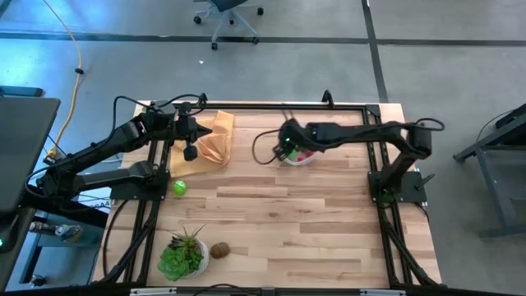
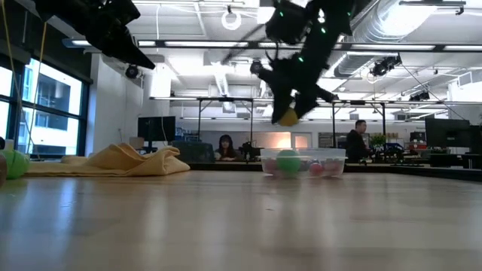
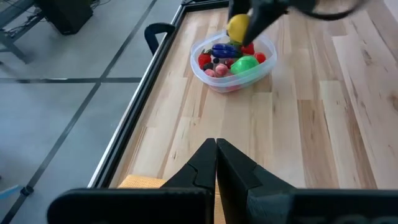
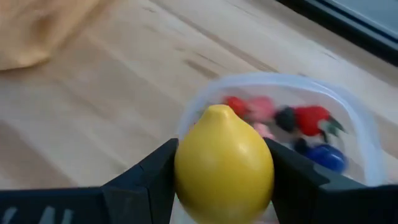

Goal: Pick and placing Produce into tupperware
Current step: Put the yellow lemon into the transparent container

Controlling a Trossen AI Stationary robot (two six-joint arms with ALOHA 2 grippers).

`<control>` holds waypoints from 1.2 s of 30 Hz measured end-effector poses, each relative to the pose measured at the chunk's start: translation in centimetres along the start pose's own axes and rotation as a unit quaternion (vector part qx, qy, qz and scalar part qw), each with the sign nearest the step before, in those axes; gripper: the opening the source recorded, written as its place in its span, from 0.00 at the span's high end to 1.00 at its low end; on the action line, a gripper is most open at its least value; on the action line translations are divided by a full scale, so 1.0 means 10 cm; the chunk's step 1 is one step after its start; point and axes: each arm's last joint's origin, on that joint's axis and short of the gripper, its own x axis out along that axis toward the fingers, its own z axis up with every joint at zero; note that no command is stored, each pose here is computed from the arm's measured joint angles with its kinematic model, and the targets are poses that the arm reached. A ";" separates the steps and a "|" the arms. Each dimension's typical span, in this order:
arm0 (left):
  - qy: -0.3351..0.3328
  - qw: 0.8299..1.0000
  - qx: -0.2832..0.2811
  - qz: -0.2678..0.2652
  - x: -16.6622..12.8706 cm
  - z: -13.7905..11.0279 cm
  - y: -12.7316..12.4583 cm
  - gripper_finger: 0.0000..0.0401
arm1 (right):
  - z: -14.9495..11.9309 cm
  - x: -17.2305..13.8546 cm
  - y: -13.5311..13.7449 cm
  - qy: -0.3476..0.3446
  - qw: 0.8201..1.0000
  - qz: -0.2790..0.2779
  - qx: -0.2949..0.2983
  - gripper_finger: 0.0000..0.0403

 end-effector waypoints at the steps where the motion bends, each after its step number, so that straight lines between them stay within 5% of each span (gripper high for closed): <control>1: 0.000 1.000 0.000 0.000 0.00 0.00 0.00 0.99 | -0.02 0.03 -0.08 0.004 1.000 -0.005 0.009 0.53; 9: 0.000 1.000 0.000 0.000 0.00 0.00 0.00 0.99 | -0.04 0.30 -0.43 0.039 0.998 -0.012 0.045 0.53; 23: 0.000 1.000 0.000 0.000 0.00 0.00 0.00 0.99 | -0.06 0.65 -0.55 0.073 0.996 -0.020 0.046 0.53; 36: 0.000 1.000 0.000 0.000 0.00 0.00 0.00 0.99 | -0.05 0.66 -0.56 0.076 0.996 -0.015 0.044 0.47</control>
